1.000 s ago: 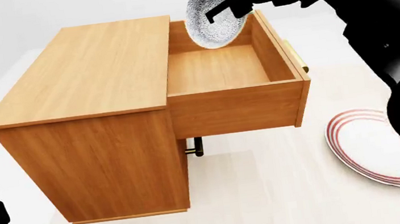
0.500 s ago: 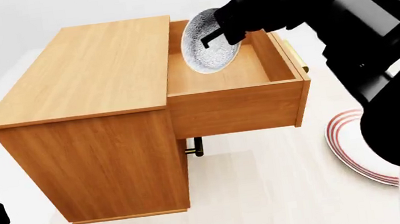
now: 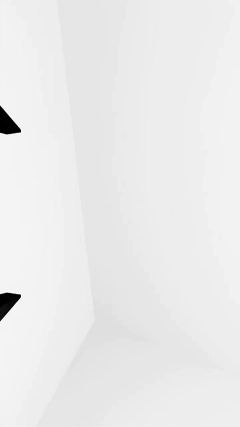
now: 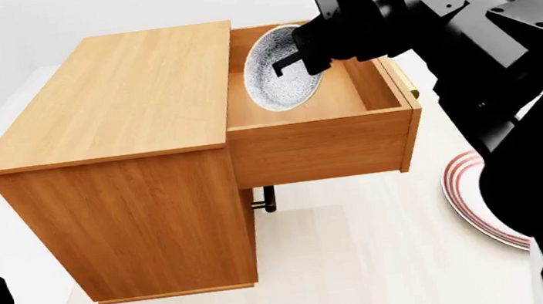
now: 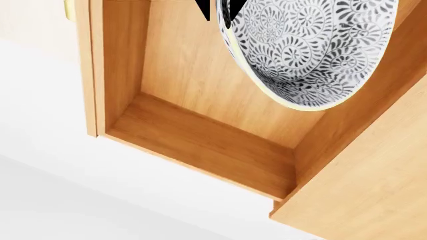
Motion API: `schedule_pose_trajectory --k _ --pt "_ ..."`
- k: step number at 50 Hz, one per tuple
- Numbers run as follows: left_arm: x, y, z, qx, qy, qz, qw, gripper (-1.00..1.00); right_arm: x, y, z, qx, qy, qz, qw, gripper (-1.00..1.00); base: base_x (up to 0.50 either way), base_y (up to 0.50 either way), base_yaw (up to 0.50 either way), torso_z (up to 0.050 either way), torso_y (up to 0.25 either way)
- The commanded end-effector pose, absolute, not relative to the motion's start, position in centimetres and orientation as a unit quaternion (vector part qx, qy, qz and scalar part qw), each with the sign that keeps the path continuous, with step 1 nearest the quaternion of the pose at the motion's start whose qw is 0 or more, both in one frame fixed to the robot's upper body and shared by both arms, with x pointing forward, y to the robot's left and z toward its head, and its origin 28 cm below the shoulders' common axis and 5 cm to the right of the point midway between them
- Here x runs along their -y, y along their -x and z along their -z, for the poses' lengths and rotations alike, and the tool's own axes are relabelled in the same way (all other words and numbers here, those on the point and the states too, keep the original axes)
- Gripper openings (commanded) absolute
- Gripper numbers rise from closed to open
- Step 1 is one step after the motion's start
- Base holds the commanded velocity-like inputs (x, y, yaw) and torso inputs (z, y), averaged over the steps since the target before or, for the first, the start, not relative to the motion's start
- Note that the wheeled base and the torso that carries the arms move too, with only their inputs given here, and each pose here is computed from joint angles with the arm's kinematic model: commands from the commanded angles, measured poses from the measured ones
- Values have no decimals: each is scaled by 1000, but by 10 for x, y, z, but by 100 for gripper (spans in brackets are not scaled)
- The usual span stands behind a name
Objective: Open the top drawer of the cabinet and put the bowl in it.
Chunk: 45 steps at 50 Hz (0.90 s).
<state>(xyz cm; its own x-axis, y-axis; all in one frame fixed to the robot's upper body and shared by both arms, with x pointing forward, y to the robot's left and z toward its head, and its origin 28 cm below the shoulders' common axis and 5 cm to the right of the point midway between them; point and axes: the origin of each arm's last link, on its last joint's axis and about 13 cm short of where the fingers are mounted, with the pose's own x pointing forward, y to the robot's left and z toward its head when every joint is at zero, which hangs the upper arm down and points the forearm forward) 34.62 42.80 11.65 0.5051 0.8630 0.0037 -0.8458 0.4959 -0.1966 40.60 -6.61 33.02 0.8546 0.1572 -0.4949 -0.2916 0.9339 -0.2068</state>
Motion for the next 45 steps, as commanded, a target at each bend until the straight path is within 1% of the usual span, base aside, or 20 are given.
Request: schedule_pose_trajectory --k 1,20,41,42,45 --pt "-428 -346 -116 50 84 -495 864 100 71 -410 -322 -240 123 -118 956 -100 0 0 0 0 0" --pt "-427 -345 -113 50 84 -492 865 100 73 -413 -306 -243 98 -117 958 -100 0 0 0 0 1" --pt "-426 -345 -112 48 88 -491 865 100 76 -414 -302 -243 68 -117 961 -100 0 0 0 1 0" --pt "-426 -345 -112 48 88 -491 866 100 77 -414 -302 -243 66 -117 961 100 0 0 0 0 0" --pt "-425 -346 -112 47 88 -490 866 100 78 -414 -304 -242 62 -116 961 100 0 0 0 0 0"
